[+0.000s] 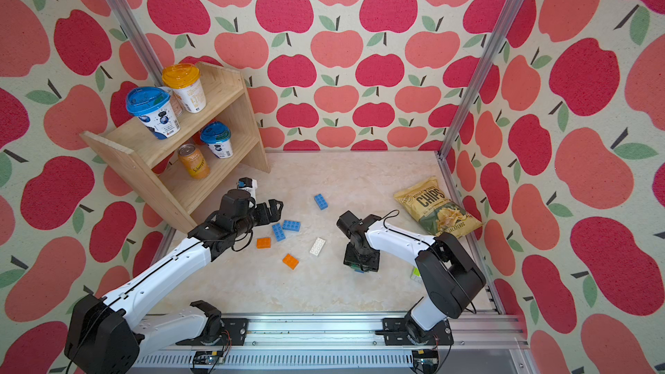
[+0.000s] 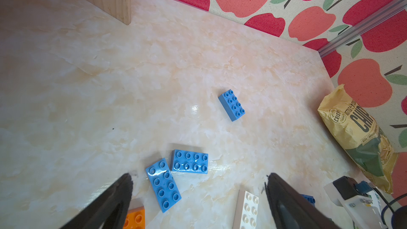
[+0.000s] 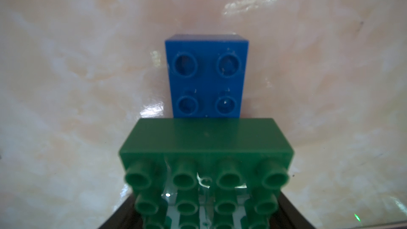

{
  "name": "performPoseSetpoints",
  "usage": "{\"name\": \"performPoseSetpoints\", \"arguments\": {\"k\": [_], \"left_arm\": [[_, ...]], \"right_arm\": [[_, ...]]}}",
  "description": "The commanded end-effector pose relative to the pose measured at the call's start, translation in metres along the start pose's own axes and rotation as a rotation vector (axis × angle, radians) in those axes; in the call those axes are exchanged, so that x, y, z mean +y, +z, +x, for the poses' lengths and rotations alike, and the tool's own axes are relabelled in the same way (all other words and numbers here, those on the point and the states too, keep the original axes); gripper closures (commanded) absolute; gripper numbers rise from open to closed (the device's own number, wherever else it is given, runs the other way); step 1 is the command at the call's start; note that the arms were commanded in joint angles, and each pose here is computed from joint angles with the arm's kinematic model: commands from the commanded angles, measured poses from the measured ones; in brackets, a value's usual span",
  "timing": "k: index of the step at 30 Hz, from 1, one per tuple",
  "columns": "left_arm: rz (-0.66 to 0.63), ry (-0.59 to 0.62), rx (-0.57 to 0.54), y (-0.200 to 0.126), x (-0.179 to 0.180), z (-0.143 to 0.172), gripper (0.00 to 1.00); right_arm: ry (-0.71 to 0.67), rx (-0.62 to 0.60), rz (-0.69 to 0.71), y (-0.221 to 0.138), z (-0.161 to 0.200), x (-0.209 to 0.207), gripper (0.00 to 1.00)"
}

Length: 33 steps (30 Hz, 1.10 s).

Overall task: Assemble a rectangle with lego
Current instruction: Assemble the lego brick with the lego brick.

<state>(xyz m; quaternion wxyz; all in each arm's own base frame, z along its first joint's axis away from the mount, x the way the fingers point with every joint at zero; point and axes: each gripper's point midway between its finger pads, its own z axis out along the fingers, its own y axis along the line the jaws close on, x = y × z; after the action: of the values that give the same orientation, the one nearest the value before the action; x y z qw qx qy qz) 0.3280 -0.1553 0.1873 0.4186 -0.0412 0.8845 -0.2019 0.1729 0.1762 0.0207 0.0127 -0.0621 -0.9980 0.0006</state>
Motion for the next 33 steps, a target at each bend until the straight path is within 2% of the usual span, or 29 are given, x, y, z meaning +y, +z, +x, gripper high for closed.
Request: {"name": "performPoseSetpoints", "arguments": {"k": [1,10,16,19,24,27,33], "left_arm": [[-0.012,-0.002,-0.003,0.0,0.003,-0.001,0.03],[-0.011,-0.007,0.0,0.001,0.003,0.0,0.03],[-0.012,-0.011,-0.004,0.0,0.003,-0.001,0.03],[-0.014,-0.014,-0.006,-0.001,0.004,-0.001,0.03],[-0.018,-0.012,-0.007,-0.002,0.004,-0.001,0.03],[-0.02,-0.01,-0.008,-0.003,0.004,-0.001,0.03],[-0.029,-0.003,-0.021,-0.006,0.006,-0.004,0.03]], "right_arm": [[-0.011,0.089,0.119,0.04,0.019,-0.028,0.59],[-0.15,-0.033,0.06,0.022,-0.018,-0.021,0.57],[-0.232,-0.073,0.074,0.016,-0.035,-0.018,0.51],[-0.241,-0.081,0.064,0.014,-0.038,-0.014,0.41],[-0.229,-0.094,0.045,0.008,-0.039,-0.011,0.14],[-0.222,-0.114,0.023,0.0,-0.041,-0.007,0.02],[-0.217,-0.16,-0.01,-0.028,-0.045,0.0,0.0]]}}
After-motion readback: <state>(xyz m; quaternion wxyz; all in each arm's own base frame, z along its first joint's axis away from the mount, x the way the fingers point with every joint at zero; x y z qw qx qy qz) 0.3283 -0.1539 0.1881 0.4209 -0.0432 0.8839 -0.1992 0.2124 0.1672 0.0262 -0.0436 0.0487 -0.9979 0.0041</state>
